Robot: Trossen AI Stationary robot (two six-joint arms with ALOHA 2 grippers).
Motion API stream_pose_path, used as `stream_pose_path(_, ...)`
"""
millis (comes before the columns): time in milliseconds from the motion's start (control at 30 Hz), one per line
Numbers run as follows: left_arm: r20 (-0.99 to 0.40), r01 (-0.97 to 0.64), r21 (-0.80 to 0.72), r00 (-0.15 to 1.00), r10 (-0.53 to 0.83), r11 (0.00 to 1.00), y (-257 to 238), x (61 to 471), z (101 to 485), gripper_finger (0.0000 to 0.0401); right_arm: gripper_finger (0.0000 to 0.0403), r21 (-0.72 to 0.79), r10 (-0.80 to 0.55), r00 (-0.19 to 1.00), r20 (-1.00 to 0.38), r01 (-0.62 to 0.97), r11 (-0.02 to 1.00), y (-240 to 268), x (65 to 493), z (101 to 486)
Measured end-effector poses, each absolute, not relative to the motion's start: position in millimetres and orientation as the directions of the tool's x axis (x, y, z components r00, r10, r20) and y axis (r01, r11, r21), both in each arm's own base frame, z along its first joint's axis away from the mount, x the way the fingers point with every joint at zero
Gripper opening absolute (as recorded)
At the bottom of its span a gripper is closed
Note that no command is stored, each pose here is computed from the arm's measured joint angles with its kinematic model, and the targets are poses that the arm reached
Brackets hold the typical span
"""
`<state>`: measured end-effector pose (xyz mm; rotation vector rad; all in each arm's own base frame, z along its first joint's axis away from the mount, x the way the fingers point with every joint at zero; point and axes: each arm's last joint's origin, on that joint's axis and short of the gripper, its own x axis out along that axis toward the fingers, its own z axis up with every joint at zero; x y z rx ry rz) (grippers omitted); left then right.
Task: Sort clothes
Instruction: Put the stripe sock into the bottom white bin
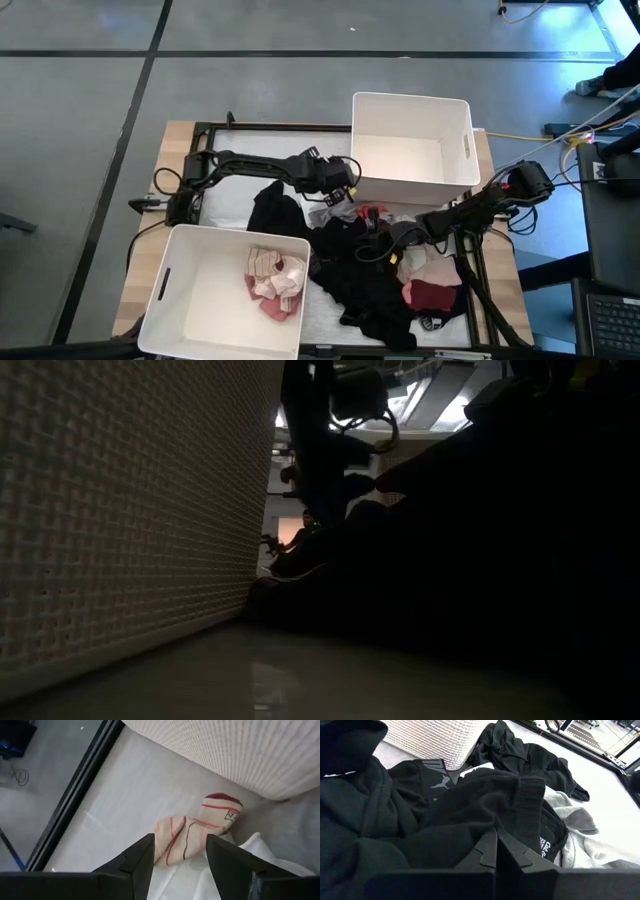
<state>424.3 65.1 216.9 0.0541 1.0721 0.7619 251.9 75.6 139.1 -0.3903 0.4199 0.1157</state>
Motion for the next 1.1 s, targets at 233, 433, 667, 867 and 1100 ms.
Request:
stream_pose_path(233, -0.768, -0.526, 0.377, 0.282, 0.575, 0.762, 65.4, 421.7, 194.9, 0.0169, 0.0005, -0.345, 0.029, 0.907, -0.42, -0.189, 0.919, 75.6, 251.8, 138.9)
stream_pose_path(433, -0.844, -0.454, 0.276, 0.307, 0.439, 0.847, 57.1, 418.1, 182.5, 0.0169, 0.0005, -0.345, 0.029, 0.907, -0.419, -0.189, 0.919, 75.5, 251.8, 138.9)
stream_pose_path(667, -0.881, -0.332, 0.197, 0.353, 0.315, 0.922, 38.6, 420.9, 181.8, 0.0169, 0.0005, -0.345, 0.03, 0.908, -0.417, -0.188, 0.92, 75.6, 251.9, 139.1)
stream_pose_path(867, -0.795, -0.399, 0.383, 0.316, 0.517, 0.833, 47.3, 420.7, 184.9, 0.0169, 0.0005, -0.345, 0.03, 0.908, -0.417, -0.188, 0.92, 75.6, 251.9, 139.1)
stream_pose_path(1100, -0.778, -0.401, 0.377, 0.352, 0.52, 0.835, 61.9, 424.1, 187.7, 0.0169, 0.0005, -0.345, 0.03, 0.908, -0.417, -0.188, 0.92, 75.6, 251.9, 139.1)
